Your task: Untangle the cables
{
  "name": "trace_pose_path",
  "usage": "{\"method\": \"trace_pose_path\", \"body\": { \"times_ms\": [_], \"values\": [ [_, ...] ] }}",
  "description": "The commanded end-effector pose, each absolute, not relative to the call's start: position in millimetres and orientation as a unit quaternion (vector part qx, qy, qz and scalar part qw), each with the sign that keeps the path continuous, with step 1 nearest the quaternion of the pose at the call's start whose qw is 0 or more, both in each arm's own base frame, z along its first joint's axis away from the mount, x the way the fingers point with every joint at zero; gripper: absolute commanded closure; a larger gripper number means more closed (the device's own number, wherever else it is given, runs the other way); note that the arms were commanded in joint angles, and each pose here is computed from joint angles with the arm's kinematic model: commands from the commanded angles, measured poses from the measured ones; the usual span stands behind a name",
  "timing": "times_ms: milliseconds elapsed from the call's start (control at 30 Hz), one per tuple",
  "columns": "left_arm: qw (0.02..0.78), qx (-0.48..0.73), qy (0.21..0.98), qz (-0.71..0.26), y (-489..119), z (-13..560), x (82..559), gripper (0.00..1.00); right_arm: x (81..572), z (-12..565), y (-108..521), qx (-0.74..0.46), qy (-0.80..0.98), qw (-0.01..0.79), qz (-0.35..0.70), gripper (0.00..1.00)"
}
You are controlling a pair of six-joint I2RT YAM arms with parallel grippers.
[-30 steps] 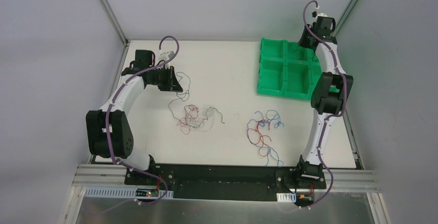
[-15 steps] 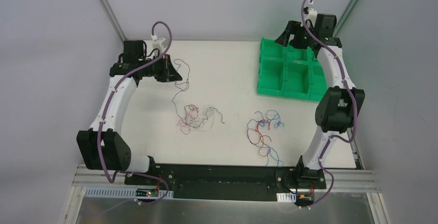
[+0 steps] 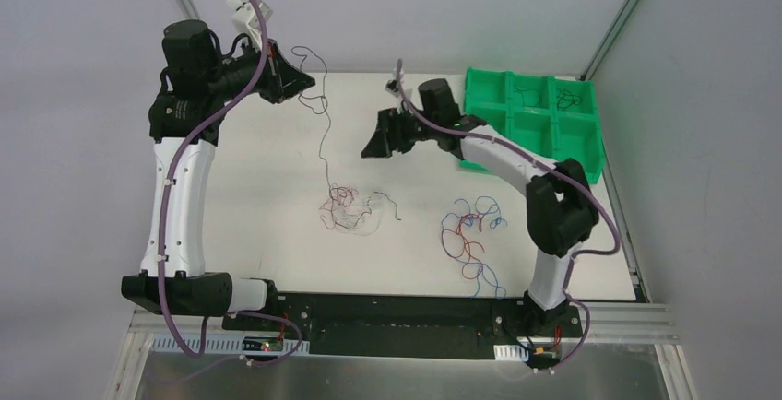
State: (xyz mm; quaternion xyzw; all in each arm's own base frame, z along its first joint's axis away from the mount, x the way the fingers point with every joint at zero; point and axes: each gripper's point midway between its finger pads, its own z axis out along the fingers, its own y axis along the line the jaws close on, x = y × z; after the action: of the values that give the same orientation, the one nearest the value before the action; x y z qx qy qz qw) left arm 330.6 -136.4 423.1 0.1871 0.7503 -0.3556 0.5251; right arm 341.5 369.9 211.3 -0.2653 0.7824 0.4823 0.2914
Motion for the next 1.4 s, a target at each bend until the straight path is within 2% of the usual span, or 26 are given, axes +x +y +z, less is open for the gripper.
{"method": "trace_pose_path", "body": {
  "times_ms": [0, 200, 400, 433, 500, 700, 933, 967, 1033, 1067, 1100, 1233, 1367],
  "values": [
    [0.575, 0.199, 0.713, -0.349, -137, 473, 322, 1.0, 326, 158, 405, -0.254, 0.808, 0.224, 0.482, 0.3],
    [0.624, 0.206, 0.68, -0.326, -132, 519, 317, 1.0, 285, 81, 405, -0.316, 0.838, 0.168, 0.413, 0.55],
    [0.724, 0.16, 0.638, -0.208, -92, 583, 326, 1.0, 254, 37, 376, -0.38, 0.852, 0.119, 0.34, 0.77],
    [0.735, 0.148, 0.634, -0.187, -85, 589, 330, 1.0, 250, 33, 371, -0.388, 0.853, 0.11, 0.331, 0.82],
    [0.765, 0.136, 0.614, -0.138, -69, 610, 332, 1.0, 242, 26, 360, -0.401, 0.856, 0.094, 0.313, 0.98],
    [0.775, 0.128, 0.618, -0.007, -32, 603, 345, 1.0, 221, 28, 329, -0.428, 0.854, 0.062, 0.291, 1.0],
    [0.76, 0.152, 0.631, 0.035, -24, 573, 352, 1.0, 204, 59, 326, -0.461, 0.819, 0.079, 0.332, 1.0],
    [0.759, 0.149, 0.633, 0.024, -26, 572, 352, 1.0, 205, 67, 329, -0.465, 0.814, 0.085, 0.338, 0.93],
    [0.751, 0.153, 0.64, -0.047, -40, 563, 346, 1.0, 212, 93, 338, -0.463, 0.804, 0.106, 0.358, 0.56],
    [0.741, 0.167, 0.643, -0.099, -56, 556, 341, 1.0, 219, 111, 344, -0.458, 0.799, 0.126, 0.369, 0.43],
    [0.727, 0.176, 0.646, -0.149, -71, 549, 334, 1.0, 228, 133, 353, -0.45, 0.792, 0.155, 0.382, 0.37],
    [0.671, 0.152, 0.651, -0.32, -111, 530, 316, 1.0, 271, 230, 381, -0.404, 0.754, 0.281, 0.436, 0.24],
    [0.624, 0.122, 0.658, -0.402, -126, 509, 313, 1.0, 303, 322, 405, -0.358, 0.701, 0.388, 0.479, 0.15]
  ]
}}
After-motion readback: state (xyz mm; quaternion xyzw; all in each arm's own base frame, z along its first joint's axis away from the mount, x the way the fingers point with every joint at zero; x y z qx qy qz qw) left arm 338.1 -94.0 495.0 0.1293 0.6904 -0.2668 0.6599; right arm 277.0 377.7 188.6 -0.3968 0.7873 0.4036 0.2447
